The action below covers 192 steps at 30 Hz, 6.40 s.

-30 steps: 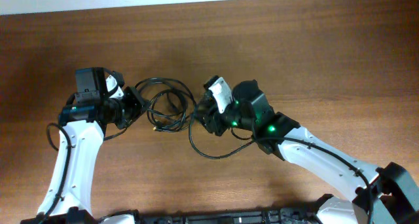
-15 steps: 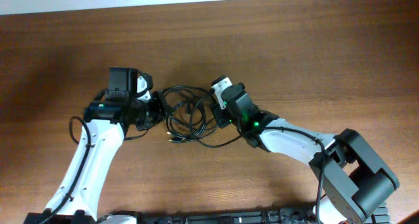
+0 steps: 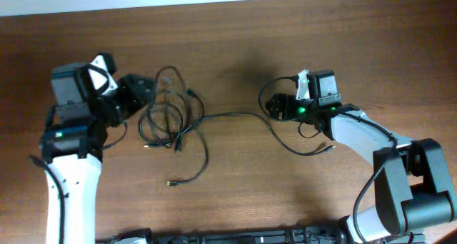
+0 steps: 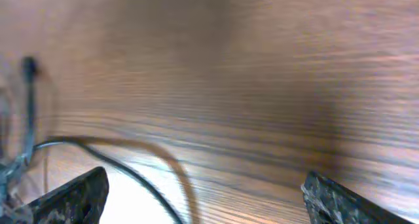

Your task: Untangle cables

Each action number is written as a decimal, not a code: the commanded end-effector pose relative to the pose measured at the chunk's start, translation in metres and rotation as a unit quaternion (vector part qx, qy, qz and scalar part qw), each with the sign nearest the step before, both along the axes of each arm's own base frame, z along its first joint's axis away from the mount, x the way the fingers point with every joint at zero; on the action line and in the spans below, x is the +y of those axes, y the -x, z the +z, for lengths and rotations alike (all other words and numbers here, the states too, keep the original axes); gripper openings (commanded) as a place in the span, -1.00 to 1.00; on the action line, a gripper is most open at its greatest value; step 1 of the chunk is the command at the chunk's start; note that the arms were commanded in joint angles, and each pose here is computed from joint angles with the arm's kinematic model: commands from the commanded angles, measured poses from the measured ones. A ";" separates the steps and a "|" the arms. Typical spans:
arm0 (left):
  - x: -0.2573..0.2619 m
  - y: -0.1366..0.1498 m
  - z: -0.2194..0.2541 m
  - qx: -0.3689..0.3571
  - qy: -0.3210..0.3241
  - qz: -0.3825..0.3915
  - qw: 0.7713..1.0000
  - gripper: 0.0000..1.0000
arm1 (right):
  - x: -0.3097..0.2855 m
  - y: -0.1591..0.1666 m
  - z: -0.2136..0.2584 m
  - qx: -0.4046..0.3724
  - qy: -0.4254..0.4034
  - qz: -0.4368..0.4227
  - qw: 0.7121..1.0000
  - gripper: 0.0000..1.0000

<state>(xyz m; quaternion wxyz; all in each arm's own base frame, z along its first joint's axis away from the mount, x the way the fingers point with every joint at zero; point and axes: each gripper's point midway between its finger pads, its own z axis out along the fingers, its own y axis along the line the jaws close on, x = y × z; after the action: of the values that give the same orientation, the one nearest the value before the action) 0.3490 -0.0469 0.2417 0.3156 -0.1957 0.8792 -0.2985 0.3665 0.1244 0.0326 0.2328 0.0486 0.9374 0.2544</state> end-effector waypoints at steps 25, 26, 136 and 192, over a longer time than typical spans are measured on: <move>0.066 0.026 -0.161 0.286 -0.218 0.075 0.930 0.01 | 0.155 0.039 0.110 -0.148 -0.235 0.271 0.922 0.97; 0.062 0.028 -0.173 0.305 -0.211 0.066 0.926 -0.08 | 0.155 0.039 0.110 -0.148 -0.235 0.271 0.922 0.97; 0.124 -0.112 0.029 0.114 -0.075 0.041 0.990 0.98 | 0.066 -0.017 0.014 -0.126 0.110 -0.038 0.985 0.97; 0.020 -0.057 0.125 0.023 -0.207 -0.114 0.971 -1.00 | 0.101 -0.007 0.041 -0.104 -0.059 0.069 0.990 0.99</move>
<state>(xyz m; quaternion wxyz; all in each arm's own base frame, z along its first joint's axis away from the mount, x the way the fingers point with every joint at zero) 0.4135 -0.0113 0.3697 0.3091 -0.0495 0.9446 -0.0992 0.3722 0.2246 0.0769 0.3081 -0.0272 0.8901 0.3349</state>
